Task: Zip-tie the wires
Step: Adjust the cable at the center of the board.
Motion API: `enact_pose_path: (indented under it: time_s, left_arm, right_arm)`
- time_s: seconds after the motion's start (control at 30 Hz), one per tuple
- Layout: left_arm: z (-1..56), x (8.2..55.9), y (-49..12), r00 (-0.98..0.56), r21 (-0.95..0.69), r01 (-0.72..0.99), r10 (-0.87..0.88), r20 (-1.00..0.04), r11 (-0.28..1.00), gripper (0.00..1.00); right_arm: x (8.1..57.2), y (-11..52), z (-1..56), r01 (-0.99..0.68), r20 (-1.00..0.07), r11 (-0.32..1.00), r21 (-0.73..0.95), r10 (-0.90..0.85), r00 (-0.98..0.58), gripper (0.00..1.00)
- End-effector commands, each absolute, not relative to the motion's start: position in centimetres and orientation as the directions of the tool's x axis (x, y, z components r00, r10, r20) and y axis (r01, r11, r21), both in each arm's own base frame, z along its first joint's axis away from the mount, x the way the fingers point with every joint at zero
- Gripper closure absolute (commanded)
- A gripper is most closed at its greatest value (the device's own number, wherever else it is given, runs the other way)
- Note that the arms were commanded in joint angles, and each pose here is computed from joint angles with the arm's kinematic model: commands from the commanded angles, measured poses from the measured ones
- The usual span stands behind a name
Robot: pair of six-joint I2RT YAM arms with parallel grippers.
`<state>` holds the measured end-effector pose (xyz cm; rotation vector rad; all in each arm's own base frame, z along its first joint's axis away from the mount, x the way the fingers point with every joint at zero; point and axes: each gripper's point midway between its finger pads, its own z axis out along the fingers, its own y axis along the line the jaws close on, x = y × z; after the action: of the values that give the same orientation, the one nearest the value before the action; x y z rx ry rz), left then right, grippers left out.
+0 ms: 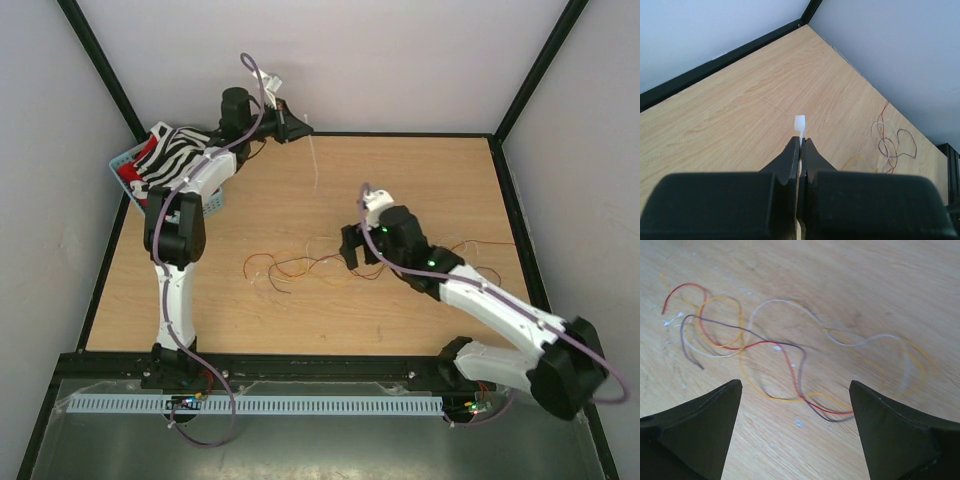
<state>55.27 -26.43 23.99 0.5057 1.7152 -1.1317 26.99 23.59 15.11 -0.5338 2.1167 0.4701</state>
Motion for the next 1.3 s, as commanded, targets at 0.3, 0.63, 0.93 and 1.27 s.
enact_pose_path:
  time_s: [0.3,0.63,0.93,1.27]
  left_arm:
    - [21.5,56.9,-29.8,-0.396,-0.411,0.795,-0.132,-0.909,0.447,1.0]
    - [17.8,55.5,-30.7,-0.464,-0.459,0.771,-0.104,-0.88,0.441,1.0]
    - [15.9,56.0,-29.8,-0.5,-0.496,0.739,-0.121,-0.857,0.456,1.0]
    - [20.3,54.0,-30.7,-0.59,-0.617,0.696,-0.196,-0.783,0.368,1.0]
  right_arm:
    - [26.0,13.5,13.6,-0.306,-0.849,0.945,0.115,-0.066,-0.525,0.01]
    - [26.6,12.7,12.5,-0.28,-0.833,0.957,0.079,-0.091,-0.546,0.01]
    - [26.5,12.9,12.1,-0.276,-0.829,0.957,0.091,-0.081,-0.553,0.01]
    - [26.6,13.6,12.0,-0.288,-0.824,0.95,0.122,-0.065,-0.563,0.01]
